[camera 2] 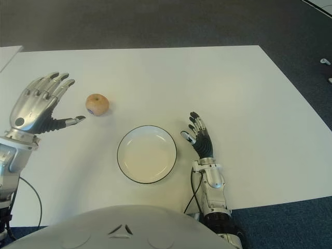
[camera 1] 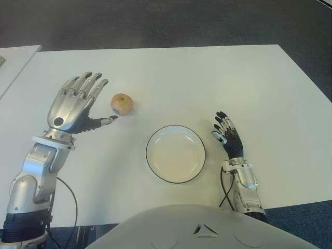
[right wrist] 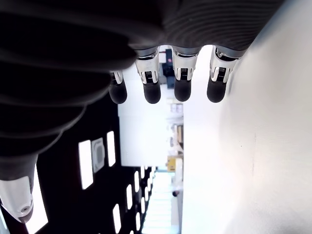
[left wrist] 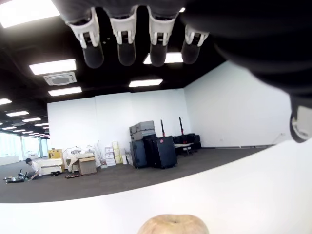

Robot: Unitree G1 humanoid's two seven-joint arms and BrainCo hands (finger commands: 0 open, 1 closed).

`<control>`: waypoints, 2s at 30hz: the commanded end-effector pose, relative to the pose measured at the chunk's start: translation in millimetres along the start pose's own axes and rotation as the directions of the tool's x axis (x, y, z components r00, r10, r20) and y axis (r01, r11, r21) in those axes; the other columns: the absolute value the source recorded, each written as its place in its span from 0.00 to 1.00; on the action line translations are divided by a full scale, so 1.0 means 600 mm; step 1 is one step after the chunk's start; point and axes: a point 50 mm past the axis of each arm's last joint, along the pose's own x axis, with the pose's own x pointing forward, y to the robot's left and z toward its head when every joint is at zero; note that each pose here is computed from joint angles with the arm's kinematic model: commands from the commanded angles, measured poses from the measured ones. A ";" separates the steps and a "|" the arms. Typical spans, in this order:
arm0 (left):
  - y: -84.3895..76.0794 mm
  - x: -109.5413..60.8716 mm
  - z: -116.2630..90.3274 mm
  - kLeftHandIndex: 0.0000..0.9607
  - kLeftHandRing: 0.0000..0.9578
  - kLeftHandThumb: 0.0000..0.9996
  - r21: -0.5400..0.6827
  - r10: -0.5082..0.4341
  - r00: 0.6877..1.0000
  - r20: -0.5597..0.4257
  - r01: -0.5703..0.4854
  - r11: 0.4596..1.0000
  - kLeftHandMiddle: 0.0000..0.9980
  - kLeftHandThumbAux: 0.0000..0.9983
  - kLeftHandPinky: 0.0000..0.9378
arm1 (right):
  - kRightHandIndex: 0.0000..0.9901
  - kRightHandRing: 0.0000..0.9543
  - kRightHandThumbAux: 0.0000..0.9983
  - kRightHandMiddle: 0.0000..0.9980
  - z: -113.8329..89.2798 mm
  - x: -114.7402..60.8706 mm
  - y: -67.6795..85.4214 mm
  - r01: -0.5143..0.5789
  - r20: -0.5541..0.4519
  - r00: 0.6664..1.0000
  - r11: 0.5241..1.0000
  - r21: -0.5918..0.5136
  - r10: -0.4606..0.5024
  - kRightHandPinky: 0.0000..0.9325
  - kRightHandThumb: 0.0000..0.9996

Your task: Put the apples into the plate.

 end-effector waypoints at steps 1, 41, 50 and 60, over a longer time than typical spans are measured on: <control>-0.009 0.020 -0.002 0.04 0.00 0.33 0.087 -0.084 0.996 0.044 0.080 0.993 0.00 0.31 0.00 | 0.00 0.00 0.55 0.00 -0.103 -0.075 0.003 0.030 -0.361 0.932 0.999 0.025 -0.019 0.00 0.10; -0.154 0.161 -0.045 0.00 0.00 0.31 0.123 -0.398 0.915 0.071 0.388 0.913 0.00 0.24 0.00 | 0.00 0.00 0.51 0.00 -0.091 -0.079 -0.004 0.067 -0.306 0.950 0.998 0.022 -0.057 0.00 0.10; -0.173 0.166 -0.042 0.00 0.00 0.34 0.104 -0.421 0.905 0.060 0.414 0.904 0.00 0.26 0.00 | 0.00 0.00 0.51 0.00 -0.090 -0.081 -0.007 0.072 -0.303 0.951 0.997 0.016 -0.064 0.00 0.09; -0.191 0.167 -0.036 0.00 0.00 0.31 0.121 -0.450 0.892 0.049 0.442 0.889 0.00 0.24 0.01 | 0.00 0.00 0.53 0.00 -0.088 -0.084 -0.009 0.080 -0.288 0.955 0.997 0.016 -0.072 0.00 0.08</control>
